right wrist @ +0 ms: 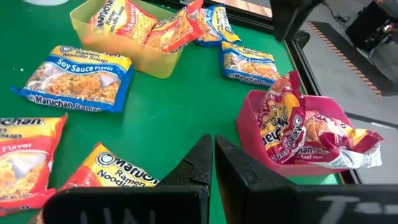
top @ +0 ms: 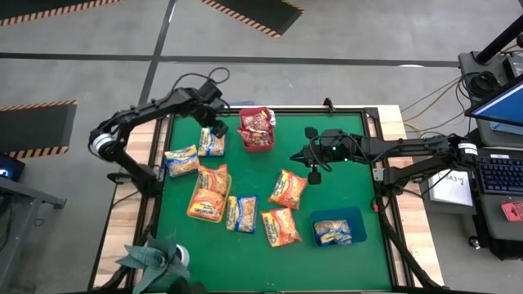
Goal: Sort Maruchan noodles
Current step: Put the blue noodle pack into the blue bin
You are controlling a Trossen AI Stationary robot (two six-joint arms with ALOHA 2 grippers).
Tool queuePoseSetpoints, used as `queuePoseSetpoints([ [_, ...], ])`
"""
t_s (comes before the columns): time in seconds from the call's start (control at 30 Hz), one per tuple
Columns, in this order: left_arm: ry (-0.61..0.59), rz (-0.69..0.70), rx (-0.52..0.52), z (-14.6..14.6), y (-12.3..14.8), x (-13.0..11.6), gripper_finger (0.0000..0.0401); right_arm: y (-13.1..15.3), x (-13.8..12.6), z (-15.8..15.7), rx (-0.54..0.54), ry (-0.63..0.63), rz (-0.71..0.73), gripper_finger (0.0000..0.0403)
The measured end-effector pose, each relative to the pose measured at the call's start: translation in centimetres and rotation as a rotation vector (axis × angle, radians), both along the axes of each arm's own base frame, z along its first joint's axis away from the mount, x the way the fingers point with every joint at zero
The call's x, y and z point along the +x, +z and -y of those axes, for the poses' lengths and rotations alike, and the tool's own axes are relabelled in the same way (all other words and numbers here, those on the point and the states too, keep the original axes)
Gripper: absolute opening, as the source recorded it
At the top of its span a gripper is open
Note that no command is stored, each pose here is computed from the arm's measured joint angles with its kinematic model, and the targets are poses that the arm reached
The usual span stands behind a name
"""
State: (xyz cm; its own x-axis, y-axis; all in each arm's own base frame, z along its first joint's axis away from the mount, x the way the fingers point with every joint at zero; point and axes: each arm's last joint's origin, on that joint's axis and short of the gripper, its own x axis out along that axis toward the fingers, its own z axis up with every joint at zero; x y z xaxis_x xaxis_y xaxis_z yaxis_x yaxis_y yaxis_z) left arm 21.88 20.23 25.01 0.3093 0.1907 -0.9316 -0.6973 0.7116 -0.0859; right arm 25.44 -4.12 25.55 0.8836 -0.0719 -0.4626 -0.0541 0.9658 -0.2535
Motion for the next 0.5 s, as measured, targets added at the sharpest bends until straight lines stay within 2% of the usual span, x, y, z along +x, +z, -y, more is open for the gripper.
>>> queuePoseSetpoints([
  [0.17, -0.155, 0.137, 0.135, 4.2, 4.0, 0.6, 0.0215, 0.2, 0.1, 0.1, 0.047, -0.028, 0.026, 0.0009],
  [0.27, -0.286, 0.205, 0.218, 7.2, 5.4, -0.3, 0.0215, 0.6, 0.3, 0.2, 0.095, -0.073, 0.084, 0.0009],
  [0.37, -0.427, 0.295, 0.320, 10.2, 5.6, -1.4, 0.0215, 1.0, 0.9, 0.6, 0.133, -0.169, 0.163, 0.0009],
  [0.5, -0.530, 0.508, 0.470, 13.1, 4.9, -2.4, 0.0215, 1.1, 2.3, 1.4, 0.149, -0.213, 0.206, 0.0009],
])
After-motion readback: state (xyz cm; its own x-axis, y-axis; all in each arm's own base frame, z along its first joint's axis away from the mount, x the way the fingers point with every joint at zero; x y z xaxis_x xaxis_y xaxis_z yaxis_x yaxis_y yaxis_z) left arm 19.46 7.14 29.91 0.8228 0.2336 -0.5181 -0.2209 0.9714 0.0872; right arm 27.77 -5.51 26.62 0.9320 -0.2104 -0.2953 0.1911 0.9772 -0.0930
